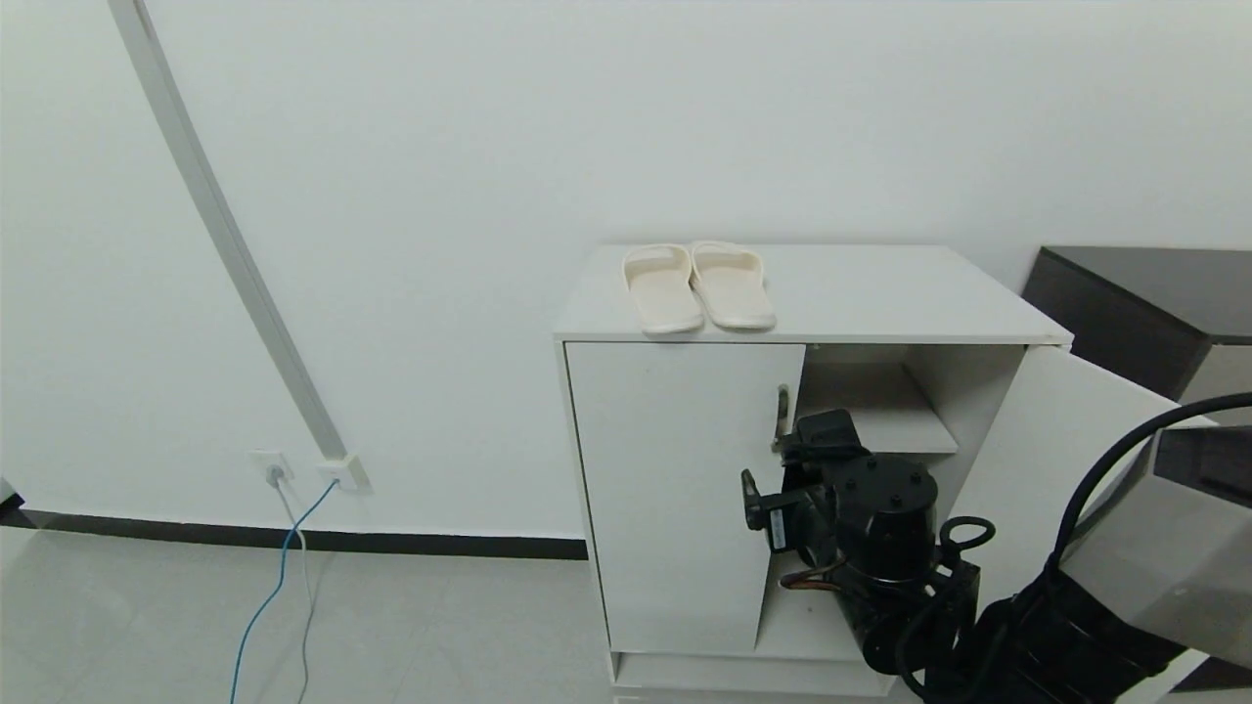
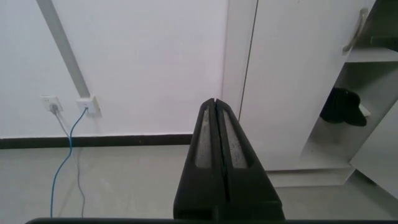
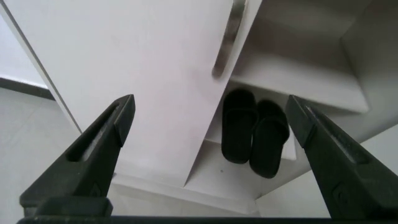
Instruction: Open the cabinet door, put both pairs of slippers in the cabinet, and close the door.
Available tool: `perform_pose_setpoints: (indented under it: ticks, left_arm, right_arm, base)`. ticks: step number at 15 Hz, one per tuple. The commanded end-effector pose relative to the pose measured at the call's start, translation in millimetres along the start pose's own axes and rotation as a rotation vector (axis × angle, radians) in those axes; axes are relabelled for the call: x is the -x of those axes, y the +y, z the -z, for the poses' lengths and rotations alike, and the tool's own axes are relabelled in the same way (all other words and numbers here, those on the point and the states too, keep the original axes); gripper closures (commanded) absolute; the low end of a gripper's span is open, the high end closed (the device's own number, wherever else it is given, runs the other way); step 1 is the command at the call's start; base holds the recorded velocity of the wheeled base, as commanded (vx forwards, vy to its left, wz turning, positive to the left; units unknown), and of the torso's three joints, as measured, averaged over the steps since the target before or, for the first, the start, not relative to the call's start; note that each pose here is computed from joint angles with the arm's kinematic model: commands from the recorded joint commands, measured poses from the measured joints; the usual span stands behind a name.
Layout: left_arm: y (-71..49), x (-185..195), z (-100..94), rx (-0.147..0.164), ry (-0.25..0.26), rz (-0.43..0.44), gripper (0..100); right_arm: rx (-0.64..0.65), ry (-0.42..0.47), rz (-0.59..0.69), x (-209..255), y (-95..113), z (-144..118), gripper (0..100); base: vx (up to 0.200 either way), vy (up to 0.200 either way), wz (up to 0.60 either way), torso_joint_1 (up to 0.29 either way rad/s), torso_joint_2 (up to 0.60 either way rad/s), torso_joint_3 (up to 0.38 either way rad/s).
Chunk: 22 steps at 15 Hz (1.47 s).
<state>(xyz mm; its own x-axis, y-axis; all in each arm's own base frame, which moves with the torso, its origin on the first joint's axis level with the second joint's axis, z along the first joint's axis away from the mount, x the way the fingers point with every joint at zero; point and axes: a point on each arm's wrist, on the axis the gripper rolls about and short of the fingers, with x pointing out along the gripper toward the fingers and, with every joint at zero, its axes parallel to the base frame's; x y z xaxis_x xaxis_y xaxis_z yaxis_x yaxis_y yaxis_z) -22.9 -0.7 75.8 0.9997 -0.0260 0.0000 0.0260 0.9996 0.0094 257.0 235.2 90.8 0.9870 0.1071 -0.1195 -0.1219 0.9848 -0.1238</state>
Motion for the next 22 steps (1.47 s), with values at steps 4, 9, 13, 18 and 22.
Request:
perform_pose_setpoints:
  ticks: [4, 9, 13, 18, 22]
  left_arm:
    - [0.0, 0.0, -0.4, 0.0, 0.0, 0.0, 100]
    - [0.0, -0.1, 0.0, 0.0, 0.002, 0.0, 100]
    - [0.0, -0.1, 0.0, 0.0, 0.002, -0.001, 100]
    - [0.0, -0.1, 0.0, 0.0, 0.002, -0.001, 100]
    - [0.0, -0.1, 0.0, -0.001, 0.002, 0.0, 100]
  right_arm:
    - [0.005, 0.005, -0.004, -0.3, 0.3, 2.4, 0]
    - [0.005, 0.008, -0.006, 0.3, -0.1, 3.3, 0]
    - [0.01, 0.013, -0.029, -0.7, 1.3, 6.2, 0]
    - [-0.039, -0.046, -0.071, -20.8, 18.3, -12.0, 0]
    - [-0.091, 0.01, -0.101, -36.7, 32.2, -41.9, 0]
  base:
    - [0.0, 0.0, 0.0, 0.209, -0.53, -0.312]
    - [0.0, 0.0, 0.0, 0.242, -0.57, -0.326]
    - [0.0, 0.0, 0.0, 0.249, -0.57, -0.319]
    - [0.0, 0.0, 0.0, 0.182, -0.39, -0.217]
    - [0.0, 0.0, 0.0, 0.126, -0.26, -0.145]
